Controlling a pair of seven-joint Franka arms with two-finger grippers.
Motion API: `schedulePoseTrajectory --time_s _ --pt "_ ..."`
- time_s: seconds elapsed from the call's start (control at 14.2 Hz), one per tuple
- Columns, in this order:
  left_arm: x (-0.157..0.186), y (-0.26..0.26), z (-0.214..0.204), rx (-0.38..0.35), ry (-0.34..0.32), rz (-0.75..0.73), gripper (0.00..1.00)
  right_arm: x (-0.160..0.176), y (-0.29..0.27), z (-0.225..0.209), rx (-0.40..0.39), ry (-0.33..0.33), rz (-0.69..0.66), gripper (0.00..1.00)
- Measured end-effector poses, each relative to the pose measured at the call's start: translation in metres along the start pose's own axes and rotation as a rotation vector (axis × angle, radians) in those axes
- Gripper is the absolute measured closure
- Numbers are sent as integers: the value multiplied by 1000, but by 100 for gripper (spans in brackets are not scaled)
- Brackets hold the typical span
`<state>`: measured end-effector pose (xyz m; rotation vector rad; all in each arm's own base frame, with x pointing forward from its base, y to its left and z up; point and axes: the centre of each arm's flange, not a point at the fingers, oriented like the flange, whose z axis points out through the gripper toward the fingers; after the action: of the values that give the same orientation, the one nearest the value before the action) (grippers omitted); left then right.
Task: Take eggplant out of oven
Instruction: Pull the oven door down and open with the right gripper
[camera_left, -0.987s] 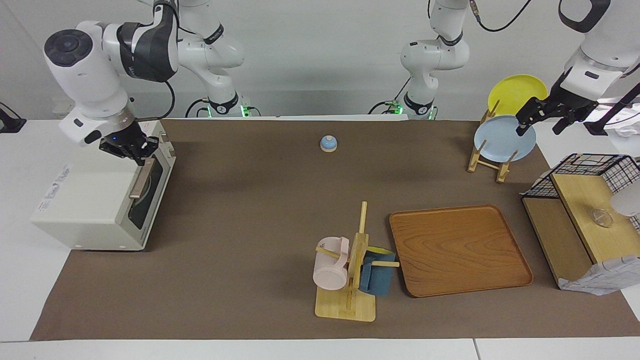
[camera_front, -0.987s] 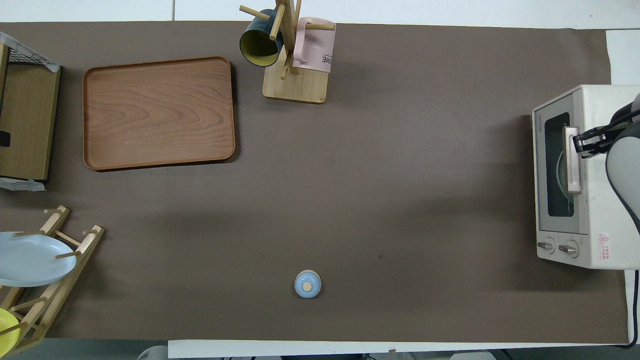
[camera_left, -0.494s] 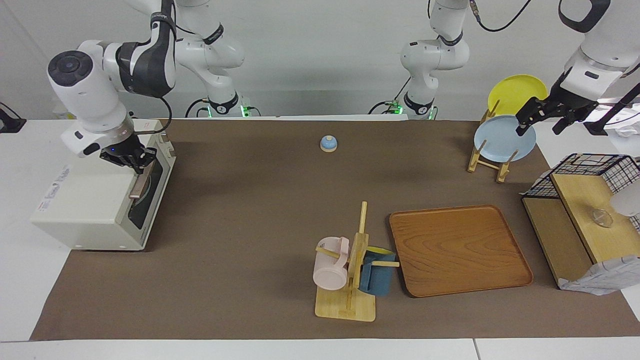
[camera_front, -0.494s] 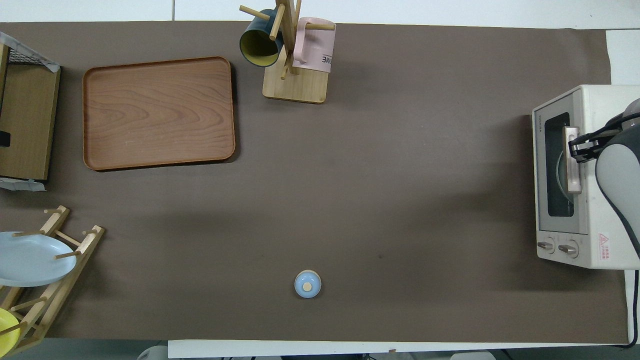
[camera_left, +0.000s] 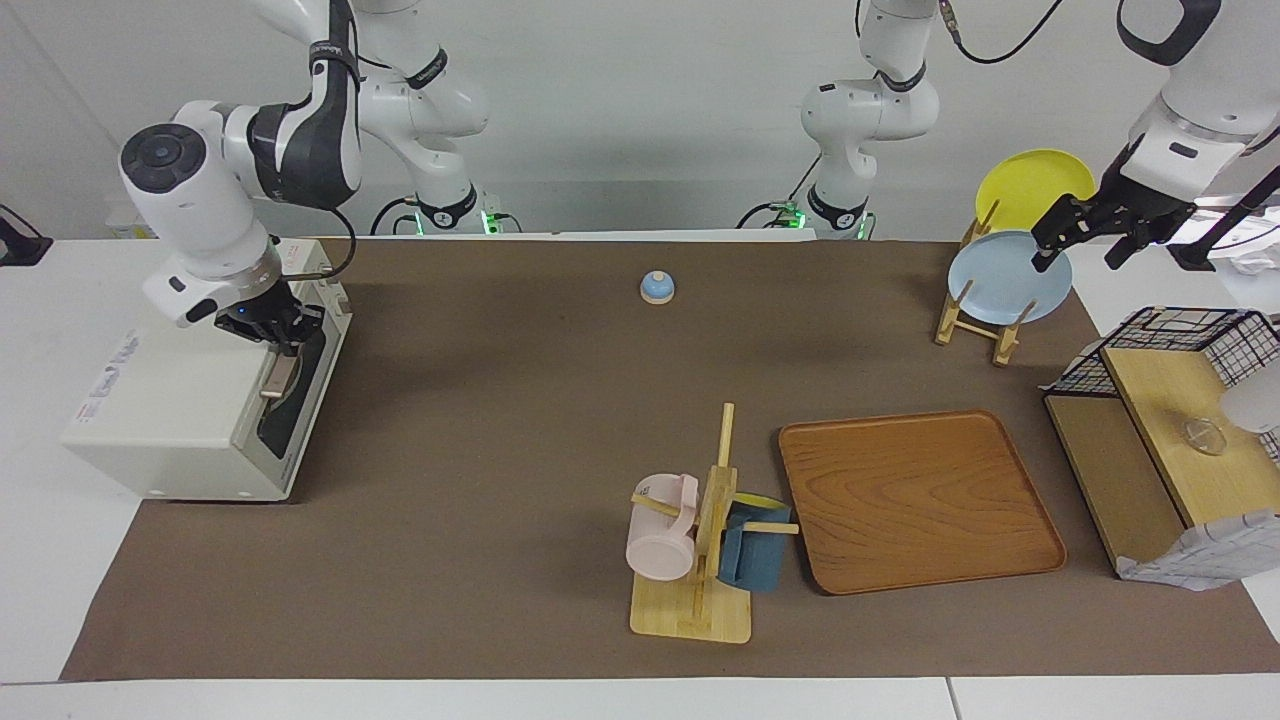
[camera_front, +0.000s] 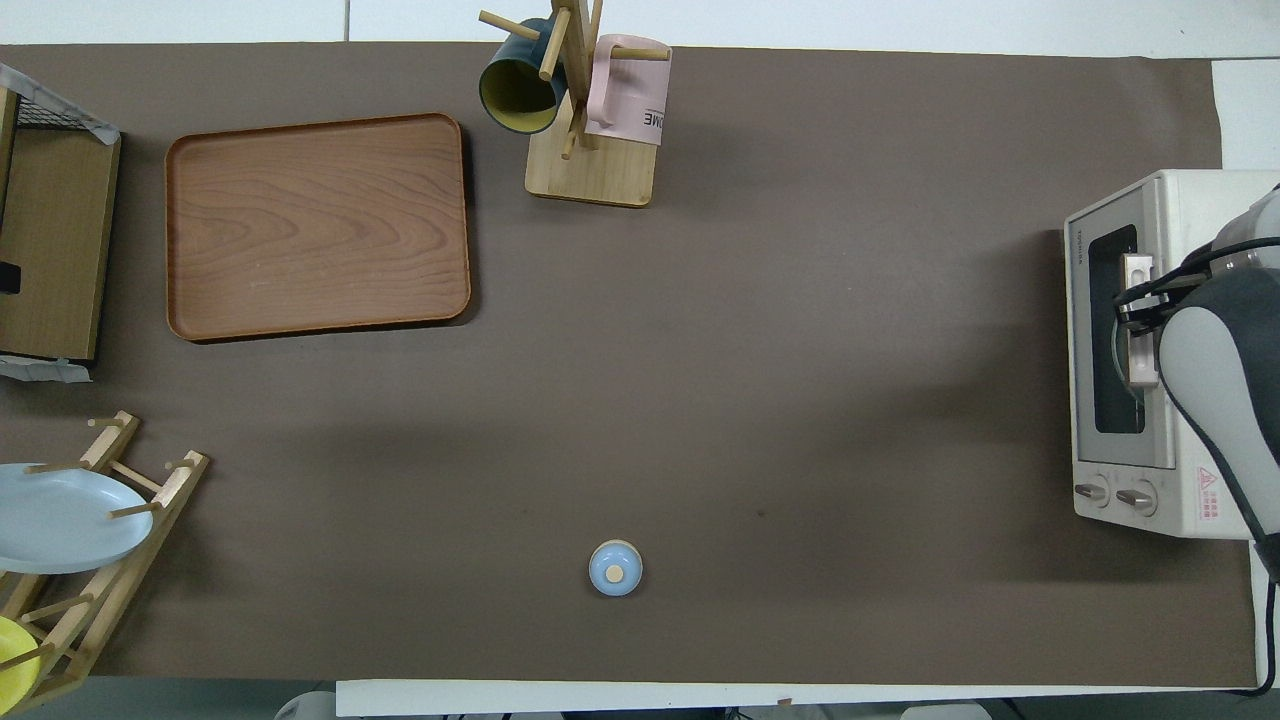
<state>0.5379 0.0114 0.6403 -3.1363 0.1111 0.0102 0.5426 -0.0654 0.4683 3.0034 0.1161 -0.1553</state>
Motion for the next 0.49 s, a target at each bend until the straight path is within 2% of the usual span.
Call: schedulePoseTrajectory --time_s 0.49 --pt "0 0 0 0 0 0 0 17 -87 40 9 14 -24 99"
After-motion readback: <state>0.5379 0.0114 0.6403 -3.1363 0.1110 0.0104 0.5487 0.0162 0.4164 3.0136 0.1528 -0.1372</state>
